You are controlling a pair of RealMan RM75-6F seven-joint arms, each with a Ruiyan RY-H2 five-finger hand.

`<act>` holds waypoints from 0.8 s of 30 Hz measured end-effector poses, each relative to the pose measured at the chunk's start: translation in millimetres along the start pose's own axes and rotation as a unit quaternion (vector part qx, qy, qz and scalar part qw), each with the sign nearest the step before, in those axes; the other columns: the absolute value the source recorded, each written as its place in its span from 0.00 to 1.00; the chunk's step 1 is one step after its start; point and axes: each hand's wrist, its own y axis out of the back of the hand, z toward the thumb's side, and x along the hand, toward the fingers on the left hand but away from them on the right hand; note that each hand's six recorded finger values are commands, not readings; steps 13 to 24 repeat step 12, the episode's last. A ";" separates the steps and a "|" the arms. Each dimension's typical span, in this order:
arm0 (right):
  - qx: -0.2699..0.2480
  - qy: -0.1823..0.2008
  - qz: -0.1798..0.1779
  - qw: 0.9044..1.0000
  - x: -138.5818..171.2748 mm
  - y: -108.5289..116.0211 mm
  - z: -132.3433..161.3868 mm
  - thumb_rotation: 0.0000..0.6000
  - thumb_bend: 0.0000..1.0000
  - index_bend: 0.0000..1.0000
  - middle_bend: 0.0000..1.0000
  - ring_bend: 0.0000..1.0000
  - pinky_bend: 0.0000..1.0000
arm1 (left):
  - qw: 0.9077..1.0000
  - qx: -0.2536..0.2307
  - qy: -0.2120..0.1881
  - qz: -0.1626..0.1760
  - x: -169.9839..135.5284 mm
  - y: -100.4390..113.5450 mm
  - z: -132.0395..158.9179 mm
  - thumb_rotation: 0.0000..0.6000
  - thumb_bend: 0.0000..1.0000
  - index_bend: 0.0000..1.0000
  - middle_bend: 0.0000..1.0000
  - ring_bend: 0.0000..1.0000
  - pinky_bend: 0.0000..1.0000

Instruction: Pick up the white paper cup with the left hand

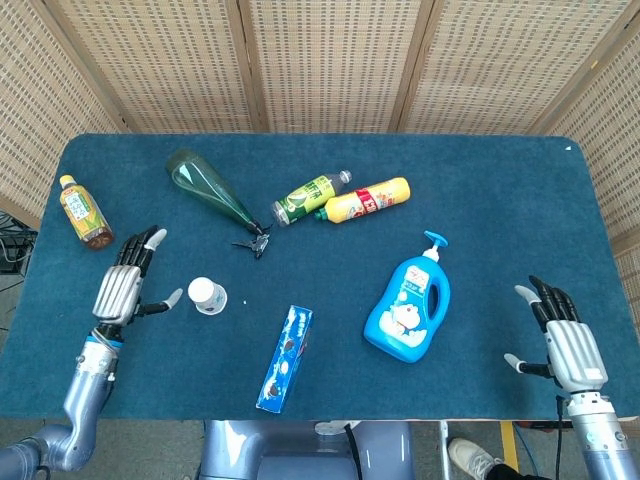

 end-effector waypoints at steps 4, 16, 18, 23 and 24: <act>0.018 -0.002 -0.002 1.000 0.1 -0.4 -1.0 1.00 0.09 0.00 0.00 0.00 0.00 | 0.994 0.108 0.017 0.004 -21.3 16.8 -4.9 0.86 0.27 0.00 0.00 0.00 0.00; 0.044 -0.002 -0.009 0.999 0.1 -1.1 0.6 1.00 0.09 0.00 0.00 0.00 0.00 | 0.969 0.219 0.106 -0.033 -86.4 46.6 -21.3 0.86 0.28 0.00 0.00 0.00 0.00; 0.044 -0.002 -0.009 0.999 0.1 -1.1 0.6 1.00 0.09 0.00 0.00 0.00 0.00 | 0.969 0.219 0.106 -0.033 -86.4 46.6 -21.3 0.86 0.28 0.00 0.00 0.00 0.00; 0.044 -0.002 -0.009 0.999 0.1 -1.1 0.6 1.00 0.09 0.00 0.00 0.00 0.00 | 0.969 0.219 0.106 -0.033 -86.4 46.6 -21.3 0.86 0.28 0.00 0.00 0.00 0.00; 0.044 -0.002 -0.009 0.999 0.1 -1.1 0.6 1.00 0.09 0.00 0.00 0.00 0.00 | 0.969 0.219 0.106 -0.033 -86.4 46.6 -21.3 0.86 0.28 0.00 0.00 0.00 0.00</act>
